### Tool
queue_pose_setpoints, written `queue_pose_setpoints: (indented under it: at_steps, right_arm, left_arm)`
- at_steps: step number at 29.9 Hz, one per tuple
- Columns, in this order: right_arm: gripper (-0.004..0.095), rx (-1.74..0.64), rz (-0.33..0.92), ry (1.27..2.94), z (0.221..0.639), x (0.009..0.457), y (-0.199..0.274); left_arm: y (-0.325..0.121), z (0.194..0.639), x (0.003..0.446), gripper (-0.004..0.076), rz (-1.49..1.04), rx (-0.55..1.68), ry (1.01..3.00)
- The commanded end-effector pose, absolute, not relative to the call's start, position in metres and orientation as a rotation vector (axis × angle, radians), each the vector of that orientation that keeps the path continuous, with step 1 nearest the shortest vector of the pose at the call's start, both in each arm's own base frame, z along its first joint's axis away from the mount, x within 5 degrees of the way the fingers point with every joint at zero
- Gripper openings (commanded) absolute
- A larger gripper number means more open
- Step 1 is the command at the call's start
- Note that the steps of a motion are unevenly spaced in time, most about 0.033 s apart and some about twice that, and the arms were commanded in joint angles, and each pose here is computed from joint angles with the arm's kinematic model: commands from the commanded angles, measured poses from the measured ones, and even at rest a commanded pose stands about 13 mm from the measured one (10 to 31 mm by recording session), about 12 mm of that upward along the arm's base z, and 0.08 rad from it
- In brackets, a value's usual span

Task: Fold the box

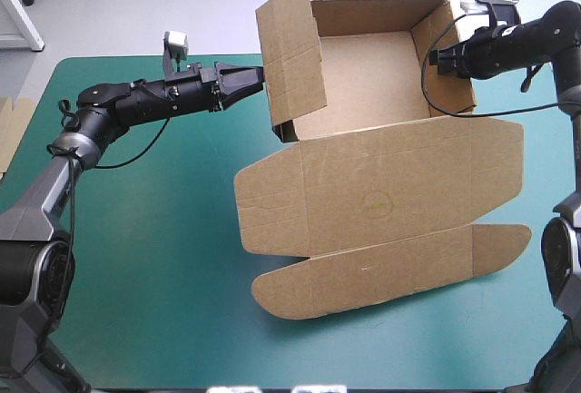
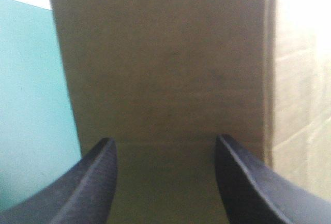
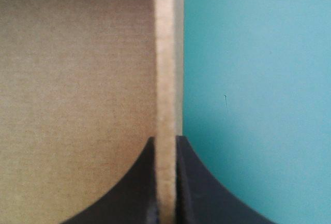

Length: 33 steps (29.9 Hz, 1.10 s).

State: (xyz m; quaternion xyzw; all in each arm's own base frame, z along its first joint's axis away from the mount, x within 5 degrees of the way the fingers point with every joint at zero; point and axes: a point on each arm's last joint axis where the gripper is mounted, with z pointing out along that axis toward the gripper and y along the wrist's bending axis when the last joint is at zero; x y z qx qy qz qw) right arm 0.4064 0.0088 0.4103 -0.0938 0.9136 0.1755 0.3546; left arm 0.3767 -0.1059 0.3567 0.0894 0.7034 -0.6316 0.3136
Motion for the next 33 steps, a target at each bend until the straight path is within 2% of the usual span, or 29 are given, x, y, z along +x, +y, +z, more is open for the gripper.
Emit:
queue_pose_setpoints:
  at_steps: [1, 12, 19, 26, 33]
  right_arm:
    - [-0.0003, -0.215, 0.478, 2.231, 0.443, 0.393, 0.011]
    - [-0.0003, -0.178, 0.504, 2.241, 0.443, 0.392, 0.013]
    - [0.0003, -0.189, 0.404, 2.298, 0.438, 0.393, 0.041]
    - [0.0003, -0.17, 0.51, 2.289, 0.434, 0.395, 0.075]
    - [0.0003, -0.166, 0.543, 2.322, 0.425, 0.398, 0.091]
  left_arm:
    - [-0.114, 0.406, 0.355, 0.0442, -1.776, 0.409, 1.689]
    - [-0.133, 0.426, 0.353, 0.0444, -1.553, 0.493, 1.855]
    - [-0.129, 0.442, 0.358, 0.0444, -1.336, 0.46, 1.941]
    - [-0.123, 0.438, 0.363, 0.0444, -1.173, 0.419, 2.048]
    - [-0.118, 0.432, 0.366, 0.0444, -1.075, 0.372, 2.12]
